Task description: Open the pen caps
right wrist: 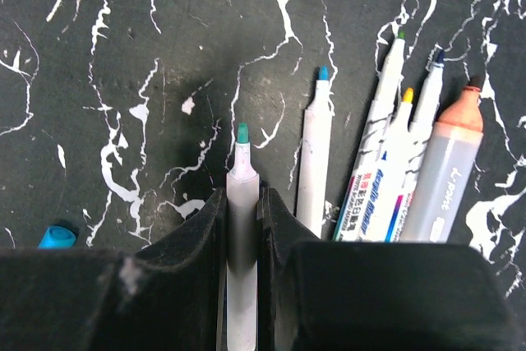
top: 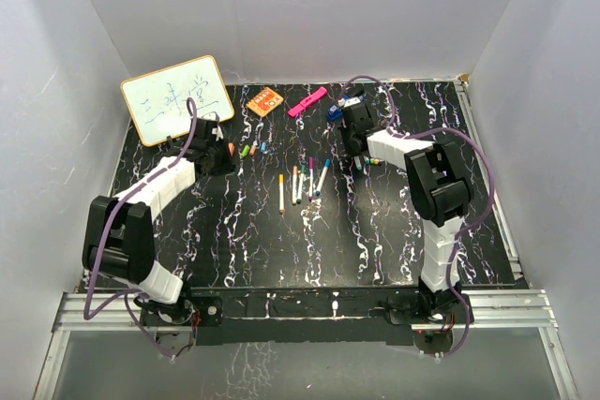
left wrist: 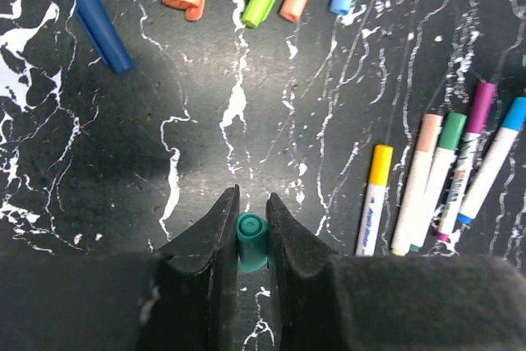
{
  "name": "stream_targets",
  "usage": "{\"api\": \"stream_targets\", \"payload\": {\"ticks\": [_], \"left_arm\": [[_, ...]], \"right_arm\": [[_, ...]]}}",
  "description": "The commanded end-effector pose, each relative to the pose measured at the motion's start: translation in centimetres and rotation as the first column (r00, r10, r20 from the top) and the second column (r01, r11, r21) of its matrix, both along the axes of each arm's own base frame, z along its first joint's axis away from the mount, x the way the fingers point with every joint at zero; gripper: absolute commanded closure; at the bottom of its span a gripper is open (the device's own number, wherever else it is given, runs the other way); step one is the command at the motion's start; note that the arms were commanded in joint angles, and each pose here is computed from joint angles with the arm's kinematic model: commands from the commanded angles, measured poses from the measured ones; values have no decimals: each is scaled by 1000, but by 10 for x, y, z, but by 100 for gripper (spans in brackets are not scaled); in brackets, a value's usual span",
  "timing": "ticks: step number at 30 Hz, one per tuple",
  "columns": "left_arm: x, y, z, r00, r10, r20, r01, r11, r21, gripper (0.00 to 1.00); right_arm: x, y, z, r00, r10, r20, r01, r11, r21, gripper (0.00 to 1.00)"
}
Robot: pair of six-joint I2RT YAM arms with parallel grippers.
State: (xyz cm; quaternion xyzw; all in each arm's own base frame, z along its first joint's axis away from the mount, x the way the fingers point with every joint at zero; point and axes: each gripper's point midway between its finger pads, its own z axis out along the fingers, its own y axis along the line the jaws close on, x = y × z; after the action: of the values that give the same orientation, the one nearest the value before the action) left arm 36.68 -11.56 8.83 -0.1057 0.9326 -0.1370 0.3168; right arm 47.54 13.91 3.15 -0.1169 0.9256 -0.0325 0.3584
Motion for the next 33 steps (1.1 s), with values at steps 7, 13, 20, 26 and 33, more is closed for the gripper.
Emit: {"api": "stream_targets", "payload": {"ticks": [7,13,20,26,33], "left_arm": [[0,9,-24,997,5,-73,0,998,69,100],[10,0,-29,997,-10,-78,13,999,36,100],[23,-20,-35,996,-37,-80,40,999,31,100],[33,-37,-45,994,-64,-92,69,996,54,100],[42,-54,-57,990,-91,-112,99,992,76,100]], "right_arm": [[30,9,14,997,5,74,-8,999,31,100],[33,5,11,998,-7,68,5,1000,29,90],[36,3,14,997,-9,73,6,999,37,73],[44,6,34,993,-6,115,0,999,54,52],[43,14,90,974,8,225,-36,992,123,47]]}}
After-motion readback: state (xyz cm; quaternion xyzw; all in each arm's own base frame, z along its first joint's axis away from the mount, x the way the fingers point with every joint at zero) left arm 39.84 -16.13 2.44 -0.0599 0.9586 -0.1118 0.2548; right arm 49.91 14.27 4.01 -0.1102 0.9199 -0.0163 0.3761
